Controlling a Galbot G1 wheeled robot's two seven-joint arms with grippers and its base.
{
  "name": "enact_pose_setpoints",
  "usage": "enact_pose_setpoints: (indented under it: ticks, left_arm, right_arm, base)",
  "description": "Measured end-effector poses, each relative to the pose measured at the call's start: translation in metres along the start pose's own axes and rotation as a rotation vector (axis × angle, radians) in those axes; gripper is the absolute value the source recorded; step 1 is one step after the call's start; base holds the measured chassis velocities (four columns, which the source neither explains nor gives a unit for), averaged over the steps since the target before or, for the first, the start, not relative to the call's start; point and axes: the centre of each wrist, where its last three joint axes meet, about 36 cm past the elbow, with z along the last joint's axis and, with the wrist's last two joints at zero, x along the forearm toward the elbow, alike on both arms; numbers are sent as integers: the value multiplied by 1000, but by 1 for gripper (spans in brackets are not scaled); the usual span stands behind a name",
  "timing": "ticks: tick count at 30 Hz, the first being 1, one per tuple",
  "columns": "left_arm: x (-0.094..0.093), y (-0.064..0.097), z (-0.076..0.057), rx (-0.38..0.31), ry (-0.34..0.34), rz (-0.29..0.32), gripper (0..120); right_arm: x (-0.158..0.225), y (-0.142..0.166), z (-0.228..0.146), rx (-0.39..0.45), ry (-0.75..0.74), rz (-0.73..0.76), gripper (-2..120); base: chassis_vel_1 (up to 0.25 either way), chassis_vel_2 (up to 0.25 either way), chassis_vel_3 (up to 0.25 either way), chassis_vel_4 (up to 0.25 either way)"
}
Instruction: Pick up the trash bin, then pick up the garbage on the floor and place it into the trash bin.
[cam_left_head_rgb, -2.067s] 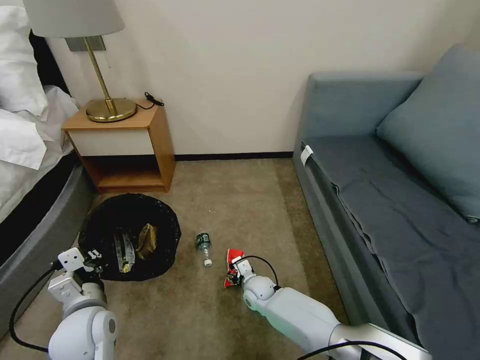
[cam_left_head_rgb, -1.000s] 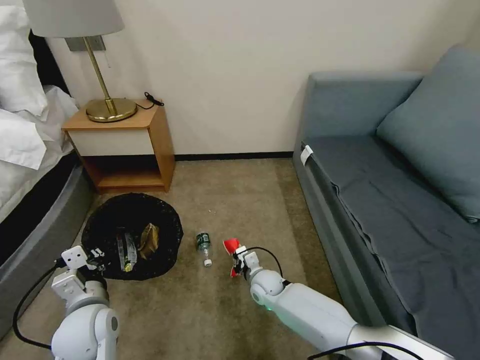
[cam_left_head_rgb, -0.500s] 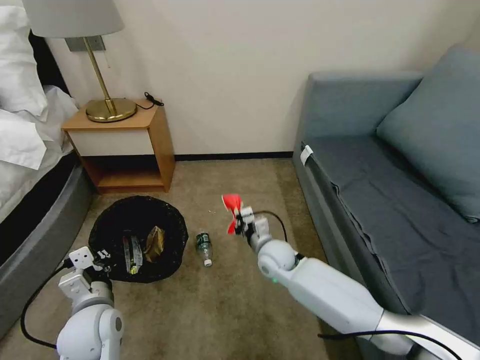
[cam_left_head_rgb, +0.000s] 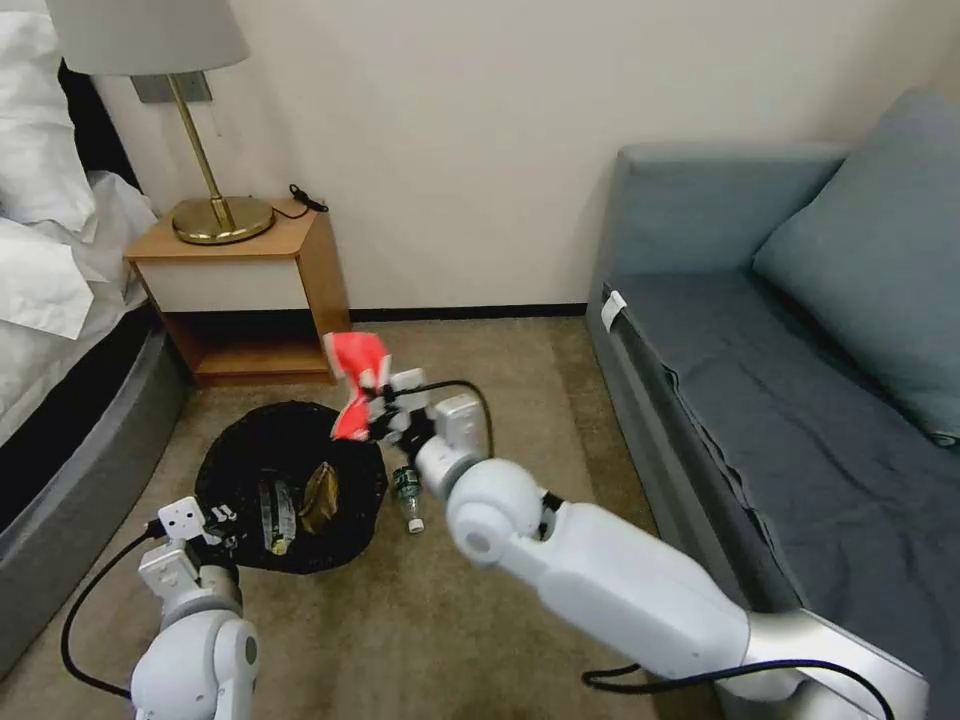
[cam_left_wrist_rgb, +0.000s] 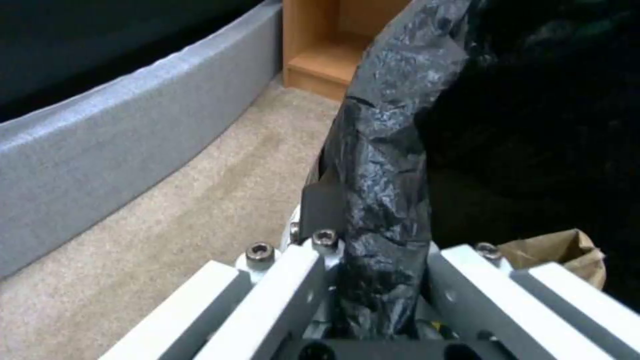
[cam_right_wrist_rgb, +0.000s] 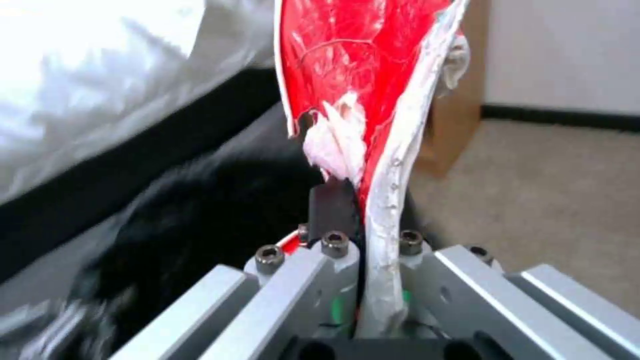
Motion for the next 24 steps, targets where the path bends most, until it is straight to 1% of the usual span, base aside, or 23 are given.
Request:
enact_pose_setpoints:
  ticks: [5, 7, 9, 11, 12, 13, 15, 16, 19, 20, 24]
  left_arm:
    - [0, -2, 0, -4, -1, 4, 2]
    - [1, -4, -1, -4, -2, 9, 2]
    - [2, -4, -2, -4, -4, 12, 2]
    - [4, -5, -4, -3, -5, 16, 2]
    - [4, -5, -4, -3, -5, 16, 2]
    - [5, -5, -4, -2, -6, 19, 2]
    - [5, -5, -5, -2, -7, 19, 2]
    - [5, -5, -5, -2, -7, 19, 2]
    - [6, -5, -5, -1, -8, 19, 2]
    - [6, -5, -5, -1, -8, 19, 2]
    - [6, -7, -5, 0, -7, 24, 2]
  right_arm:
    - [-6, 18, 29, 25, 56, -18, 0]
    - [-13, 23, 43, 51, 78, -5, 0]
    - [-17, 25, 51, 61, 89, -1, 0]
    - [-22, 30, 55, 63, 101, -4, 4]
    - [-22, 30, 55, 63, 101, -4, 4]
    - [-24, 33, 56, 61, 109, -7, 11]
    - [-26, 37, 56, 62, 115, -11, 20]
    - [-26, 37, 56, 62, 115, -11, 20]
    - [-26, 38, 57, 69, 120, -14, 34]
    - [-26, 38, 57, 69, 120, -14, 34]
    - [-26, 35, 57, 77, 123, -10, 53]
  base:
    - [0, 0, 0, 0]
    - [0, 0, 0, 0]
    - [0, 0, 0, 0]
    - [0, 0, 0, 0]
    - [0, 0, 0, 0]
    - [0, 0, 0, 0]
    - [0, 0, 0, 0]
    - [0, 0, 0, 0]
    - [0, 0, 0, 0]
    - [0, 0, 0, 0]
    - [0, 0, 0, 0]
